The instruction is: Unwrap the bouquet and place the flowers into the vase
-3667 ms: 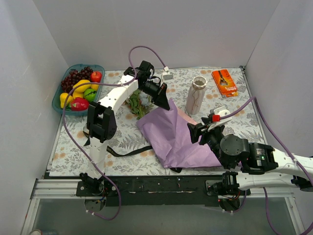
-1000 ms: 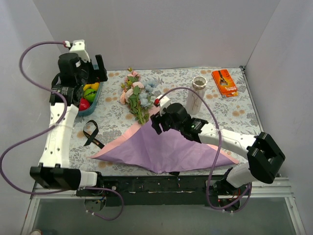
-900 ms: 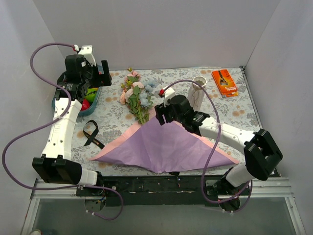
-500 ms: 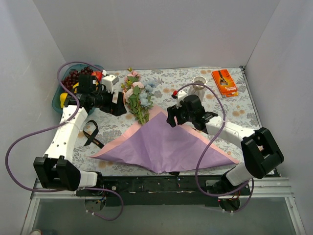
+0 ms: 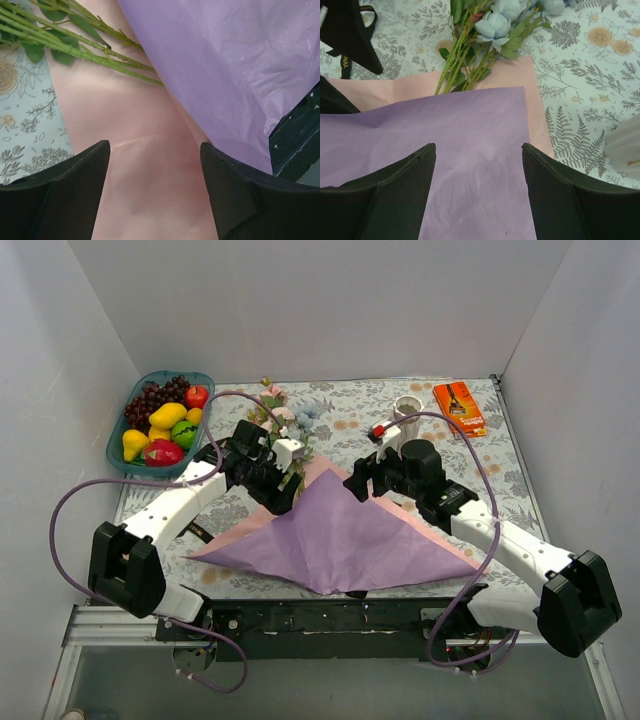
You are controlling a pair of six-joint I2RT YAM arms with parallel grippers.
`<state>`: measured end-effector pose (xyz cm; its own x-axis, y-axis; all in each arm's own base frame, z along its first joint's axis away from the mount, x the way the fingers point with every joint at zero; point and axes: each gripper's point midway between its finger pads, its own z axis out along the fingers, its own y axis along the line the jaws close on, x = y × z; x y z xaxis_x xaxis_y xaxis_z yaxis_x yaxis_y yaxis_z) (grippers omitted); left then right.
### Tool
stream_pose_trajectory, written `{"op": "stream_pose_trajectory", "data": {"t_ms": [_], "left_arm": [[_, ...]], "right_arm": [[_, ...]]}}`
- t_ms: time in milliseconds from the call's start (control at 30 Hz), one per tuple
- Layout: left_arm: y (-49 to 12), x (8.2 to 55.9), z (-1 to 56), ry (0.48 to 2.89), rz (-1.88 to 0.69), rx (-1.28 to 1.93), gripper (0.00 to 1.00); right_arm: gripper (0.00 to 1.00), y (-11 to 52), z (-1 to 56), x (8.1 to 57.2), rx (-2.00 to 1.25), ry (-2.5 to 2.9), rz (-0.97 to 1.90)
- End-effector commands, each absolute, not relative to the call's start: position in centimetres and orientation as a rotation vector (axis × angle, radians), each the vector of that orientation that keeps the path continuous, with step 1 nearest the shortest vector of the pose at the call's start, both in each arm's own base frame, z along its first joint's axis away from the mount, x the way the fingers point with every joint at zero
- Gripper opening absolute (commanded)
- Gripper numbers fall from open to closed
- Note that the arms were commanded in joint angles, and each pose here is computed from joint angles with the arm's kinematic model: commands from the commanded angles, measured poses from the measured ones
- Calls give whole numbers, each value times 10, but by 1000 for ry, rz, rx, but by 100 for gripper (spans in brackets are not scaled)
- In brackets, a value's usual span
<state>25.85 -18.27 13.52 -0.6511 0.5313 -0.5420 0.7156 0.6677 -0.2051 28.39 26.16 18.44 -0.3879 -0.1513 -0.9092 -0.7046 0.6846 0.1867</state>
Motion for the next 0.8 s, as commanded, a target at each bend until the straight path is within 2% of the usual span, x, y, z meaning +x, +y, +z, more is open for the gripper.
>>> {"op": "stream_pose_trajectory", "data": {"t_ms": [0,167,267,367,533,633,667,767], "left_arm": [[-191,270,125,2448,-526,955,71],[-182,269,104,2488,-460,1022,68],[-191,262,111,2445,-551,1065,61],[-209,253,136,2315,-698,1144,61],[-234,221,181,1987,-957,1284,66],[-238,199,178,1933,-1083,1360,72],[-239,186,180,1924,-1171,1377,72],[-237,166,187,1838,-1225,1427,73]], "right_arm": [[77,262,220,277,-650,1805,733],[77,253,256,269,-629,1732,731],[77,250,274,264,-623,1695,733],[77,247,282,263,-633,1684,722],[77,241,293,259,-624,1672,702],[77,236,302,257,-613,1656,694],[77,235,304,256,-616,1651,689],[78,228,310,254,-617,1646,658]]}}
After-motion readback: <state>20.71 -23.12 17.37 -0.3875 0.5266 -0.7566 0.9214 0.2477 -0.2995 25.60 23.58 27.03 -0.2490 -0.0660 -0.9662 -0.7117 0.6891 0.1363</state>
